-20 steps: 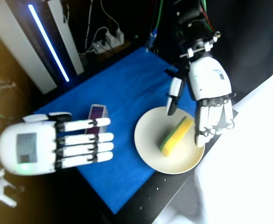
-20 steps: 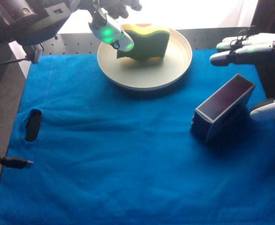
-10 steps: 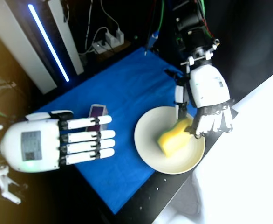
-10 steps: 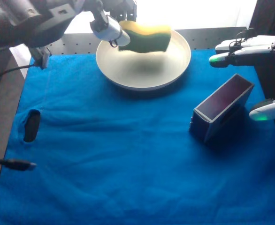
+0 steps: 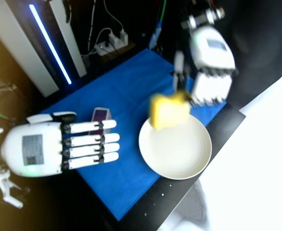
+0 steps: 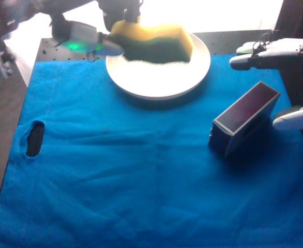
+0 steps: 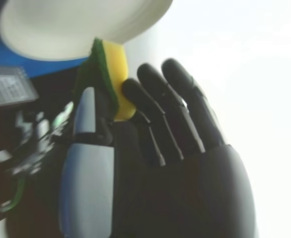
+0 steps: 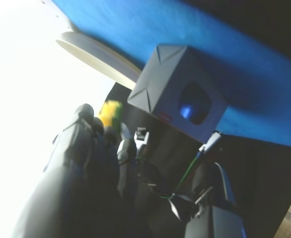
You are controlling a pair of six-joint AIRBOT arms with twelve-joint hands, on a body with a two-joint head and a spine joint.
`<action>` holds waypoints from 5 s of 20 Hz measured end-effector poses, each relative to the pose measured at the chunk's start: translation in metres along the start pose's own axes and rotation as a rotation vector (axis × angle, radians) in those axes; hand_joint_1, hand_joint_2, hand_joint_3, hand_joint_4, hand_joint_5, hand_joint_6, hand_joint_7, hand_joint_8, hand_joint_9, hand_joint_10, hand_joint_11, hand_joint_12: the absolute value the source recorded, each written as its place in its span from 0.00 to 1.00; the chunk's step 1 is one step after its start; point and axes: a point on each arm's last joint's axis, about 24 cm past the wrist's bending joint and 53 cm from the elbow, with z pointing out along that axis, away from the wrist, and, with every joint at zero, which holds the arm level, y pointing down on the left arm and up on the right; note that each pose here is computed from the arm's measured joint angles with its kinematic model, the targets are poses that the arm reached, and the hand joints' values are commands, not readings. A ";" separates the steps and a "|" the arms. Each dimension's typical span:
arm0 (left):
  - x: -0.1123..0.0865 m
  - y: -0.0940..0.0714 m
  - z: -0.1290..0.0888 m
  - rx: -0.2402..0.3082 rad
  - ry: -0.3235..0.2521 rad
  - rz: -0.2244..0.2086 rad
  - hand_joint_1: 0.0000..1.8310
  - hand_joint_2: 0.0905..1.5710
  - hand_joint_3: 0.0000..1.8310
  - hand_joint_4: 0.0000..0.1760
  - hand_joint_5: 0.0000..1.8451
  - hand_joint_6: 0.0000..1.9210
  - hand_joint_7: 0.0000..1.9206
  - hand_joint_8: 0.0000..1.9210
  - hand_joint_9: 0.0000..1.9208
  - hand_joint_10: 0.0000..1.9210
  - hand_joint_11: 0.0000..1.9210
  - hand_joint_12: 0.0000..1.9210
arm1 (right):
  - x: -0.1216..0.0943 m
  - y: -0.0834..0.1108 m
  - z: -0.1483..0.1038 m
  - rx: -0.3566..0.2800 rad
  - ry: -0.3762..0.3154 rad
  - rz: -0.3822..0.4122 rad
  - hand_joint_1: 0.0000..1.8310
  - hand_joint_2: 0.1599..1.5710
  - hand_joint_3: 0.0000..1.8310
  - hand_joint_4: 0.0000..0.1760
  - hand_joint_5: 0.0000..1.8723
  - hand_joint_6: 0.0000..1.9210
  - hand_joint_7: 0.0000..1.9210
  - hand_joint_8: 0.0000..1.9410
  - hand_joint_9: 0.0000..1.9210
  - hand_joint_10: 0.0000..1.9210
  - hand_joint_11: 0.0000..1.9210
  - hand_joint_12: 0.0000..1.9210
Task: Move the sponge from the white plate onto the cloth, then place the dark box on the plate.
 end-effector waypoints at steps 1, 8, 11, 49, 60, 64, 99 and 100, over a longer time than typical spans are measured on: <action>-0.001 -0.006 -0.015 0.017 0.002 0.006 0.68 0.67 0.00 0.01 0.57 0.41 0.55 0.51 0.41 0.47 0.16 0.88 | -0.001 0.001 0.000 -0.001 -0.004 0.003 0.39 0.61 0.00 0.70 0.14 0.00 0.09 0.00 0.07 0.00 0.09 0.03; 0.028 -0.010 -0.071 0.020 0.153 -0.003 0.69 0.64 0.00 0.05 0.63 0.34 0.60 0.41 0.56 0.32 0.44 0.62 | 0.002 0.003 0.001 -0.007 -0.002 0.014 0.38 0.61 0.00 0.89 0.13 0.00 0.09 0.00 0.05 0.00 0.05 0.01; 0.044 -0.004 -0.068 -0.005 0.186 -0.015 0.70 0.64 0.00 0.00 0.69 0.19 0.57 0.50 0.56 0.36 0.46 0.61 | 0.002 0.003 0.001 -0.006 -0.004 0.014 0.39 0.62 0.01 0.99 0.13 0.00 0.09 0.00 0.03 0.00 0.01 0.00; 0.022 0.026 -0.093 -0.110 -0.015 -0.100 0.47 0.51 0.00 0.61 0.08 0.00 0.04 0.00 0.04 0.00 0.00 0.21 | 0.025 -0.017 0.037 0.075 0.116 -0.137 0.38 0.54 0.00 1.00 0.14 0.00 0.08 0.00 0.04 0.00 0.01 0.16; 0.029 0.029 -0.094 -0.123 0.005 -0.102 0.44 0.51 0.00 0.45 0.10 0.00 0.08 0.00 0.03 0.00 0.00 0.11 | 0.023 -0.020 0.037 0.088 0.107 -0.133 0.63 0.75 0.00 0.00 0.44 0.68 0.33 0.73 0.29 0.79 0.29 0.89; 0.029 0.029 -0.095 -0.124 0.005 -0.104 0.45 0.50 0.00 0.44 0.12 0.00 0.09 0.00 0.05 0.00 0.00 0.16 | 0.015 -0.011 0.043 0.066 0.090 -0.140 0.65 0.76 0.00 0.00 0.46 0.60 0.36 0.78 0.38 0.81 0.40 0.91; 0.032 0.005 -0.075 -0.005 -0.082 -0.188 0.44 0.52 0.00 0.27 0.13 0.00 0.08 0.00 0.06 0.00 0.00 0.26 | -0.017 -0.012 0.210 0.133 -0.078 -0.154 0.52 0.57 0.00 0.59 0.06 0.00 0.12 0.01 0.13 0.04 0.03 0.42; 0.033 0.005 -0.076 -0.008 -0.081 -0.191 0.44 0.52 0.00 0.32 0.13 0.00 0.08 0.00 0.05 0.00 0.00 0.23 | -0.016 -0.012 0.210 0.137 -0.075 -0.156 0.51 0.55 0.00 0.76 0.02 0.00 0.07 0.00 0.09 0.01 0.01 0.35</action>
